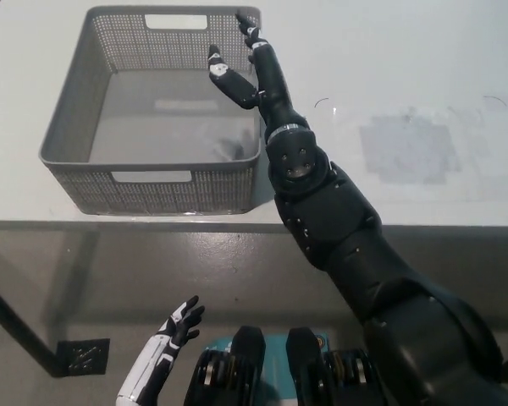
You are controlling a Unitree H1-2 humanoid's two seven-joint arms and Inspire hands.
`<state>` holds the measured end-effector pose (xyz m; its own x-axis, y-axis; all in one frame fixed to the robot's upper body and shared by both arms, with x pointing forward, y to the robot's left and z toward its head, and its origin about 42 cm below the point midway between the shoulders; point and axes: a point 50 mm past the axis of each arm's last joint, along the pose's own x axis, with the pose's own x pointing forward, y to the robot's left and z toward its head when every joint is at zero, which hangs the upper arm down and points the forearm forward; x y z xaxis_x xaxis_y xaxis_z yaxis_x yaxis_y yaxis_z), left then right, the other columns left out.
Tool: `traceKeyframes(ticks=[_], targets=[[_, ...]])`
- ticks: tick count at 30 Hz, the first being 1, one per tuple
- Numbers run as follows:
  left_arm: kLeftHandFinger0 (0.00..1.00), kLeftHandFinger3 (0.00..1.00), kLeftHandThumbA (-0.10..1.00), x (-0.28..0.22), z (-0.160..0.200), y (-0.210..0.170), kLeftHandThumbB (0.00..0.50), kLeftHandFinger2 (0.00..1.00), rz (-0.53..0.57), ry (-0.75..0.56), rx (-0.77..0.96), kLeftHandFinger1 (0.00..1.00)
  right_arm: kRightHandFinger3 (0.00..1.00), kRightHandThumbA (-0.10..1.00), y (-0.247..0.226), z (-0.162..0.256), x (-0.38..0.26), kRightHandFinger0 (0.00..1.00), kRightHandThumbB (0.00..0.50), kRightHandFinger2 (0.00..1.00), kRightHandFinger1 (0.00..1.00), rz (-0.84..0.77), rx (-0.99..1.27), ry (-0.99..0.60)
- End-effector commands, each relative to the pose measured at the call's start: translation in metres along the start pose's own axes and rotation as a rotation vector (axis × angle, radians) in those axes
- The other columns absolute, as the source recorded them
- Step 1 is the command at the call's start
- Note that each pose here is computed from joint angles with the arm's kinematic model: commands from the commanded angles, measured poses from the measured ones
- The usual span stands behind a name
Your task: Use the right hand to pick up a shampoo and place it into a container on the left side
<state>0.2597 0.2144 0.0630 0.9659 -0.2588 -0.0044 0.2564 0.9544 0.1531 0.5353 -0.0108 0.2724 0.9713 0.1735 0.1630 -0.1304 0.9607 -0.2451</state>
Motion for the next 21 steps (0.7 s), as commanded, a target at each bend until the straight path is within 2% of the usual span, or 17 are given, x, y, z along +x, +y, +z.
traceKeyframes(ticks=[1,2,3,5,7,8,9,10,11,13,15,17,18,19,21], targets=[[1.0,1.0,0.98,0.008,0.01,0.002,0.123,1.0,-0.028,-0.042,0.025,1.0,1.0,0.71,-0.002,0.033,0.01,1.0,0.414,1.0,1.0,0.081,-0.001,-0.13],[1.0,1.0,0.97,0.009,0.01,0.002,0.113,1.0,-0.031,-0.051,0.022,1.0,1.0,0.76,-0.003,0.033,0.01,1.0,0.429,1.0,1.0,0.095,-0.018,-0.138],[1.0,1.0,0.97,0.009,0.01,0.002,0.125,1.0,-0.03,-0.054,0.018,1.0,1.0,0.8,-0.004,0.034,0.01,1.0,0.444,1.0,1.0,0.101,-0.029,-0.144],[1.0,1.0,0.97,0.01,0.01,0.002,0.118,1.0,-0.029,-0.056,0.028,1.0,1.0,0.84,-0.006,0.035,0.01,1.0,0.463,1.0,1.0,0.104,-0.037,-0.151],[1.0,1.0,0.97,0.011,0.01,0.002,0.103,1.0,-0.034,-0.069,0.031,1.0,1.0,0.9,-0.01,0.038,0.009,1.0,0.46,1.0,1.0,0.11,-0.048,-0.172],[1.0,1.0,0.97,0.011,0.009,0.003,0.116,1.0,-0.035,-0.066,0.03,1.0,1.0,0.92,-0.013,0.042,0.009,1.0,0.448,1.0,1.0,0.104,-0.064,-0.185],[1.0,1.0,0.97,0.011,0.009,0.002,0.119,1.0,-0.036,-0.063,0.029,1.0,1.0,0.92,-0.014,0.043,0.008,1.0,0.445,1.0,1.0,0.101,-0.069,-0.188],[1.0,1.0,0.97,0.011,0.009,0.002,0.111,1.0,-0.041,-0.059,0.025,1.0,1.0,0.93,-0.021,0.048,0.007,1.0,0.417,1.0,1.0,0.089,-0.062,-0.204],[1.0,1.0,0.97,0.011,0.009,0.002,0.11,1.0,-0.042,-0.059,0.021,1.0,1.0,0.93,-0.024,0.052,0.007,1.0,0.42,1.0,1.0,0.083,-0.055,-0.212],[1.0,1.0,0.97,0.011,0.009,0.001,0.128,1.0,-0.045,-0.041,0.018,1.0,1.0,0.87,-0.039,0.062,0.004,1.0,0.386,1.0,1.0,0.051,0.005,-0.258],[1.0,1.0,0.98,0.011,0.009,0.001,0.115,1.0,-0.045,-0.041,0.023,1.0,1.0,0.88,-0.053,0.072,0.002,1.0,0.384,1.0,1.0,0.034,0.056,-0.287],[1.0,1.0,0.98,0.01,0.009,0.002,0.117,1.0,-0.047,-0.039,0.023,1.0,1.0,0.92,-0.075,0.086,-0.006,1.0,0.438,1.0,1.0,-0.005,0.096,-0.346],[1.0,1.0,0.98,0.009,0.008,0.002,0.116,1.0,-0.046,-0.039,0.016,1.0,1.0,0.92,-0.081,0.089,-0.009,1.0,0.437,1.0,1.0,-0.014,0.108,-0.362],[1.0,1.0,0.98,0.008,0.009,0.002,0.152,1.0,-0.036,-0.019,0.017,1.0,1.0,0.94,-0.095,0.097,-0.018,1.0,0.439,1.0,1.0,-0.038,0.109,-0.384],[1.0,1.0,0.98,0.006,0.009,0.001,0.149,1.0,-0.04,-0.028,0.011,1.0,1.0,0.93,-0.12,0.106,-0.039,1.0,0.398,1.0,1.0,-0.077,0.114,-0.446]])
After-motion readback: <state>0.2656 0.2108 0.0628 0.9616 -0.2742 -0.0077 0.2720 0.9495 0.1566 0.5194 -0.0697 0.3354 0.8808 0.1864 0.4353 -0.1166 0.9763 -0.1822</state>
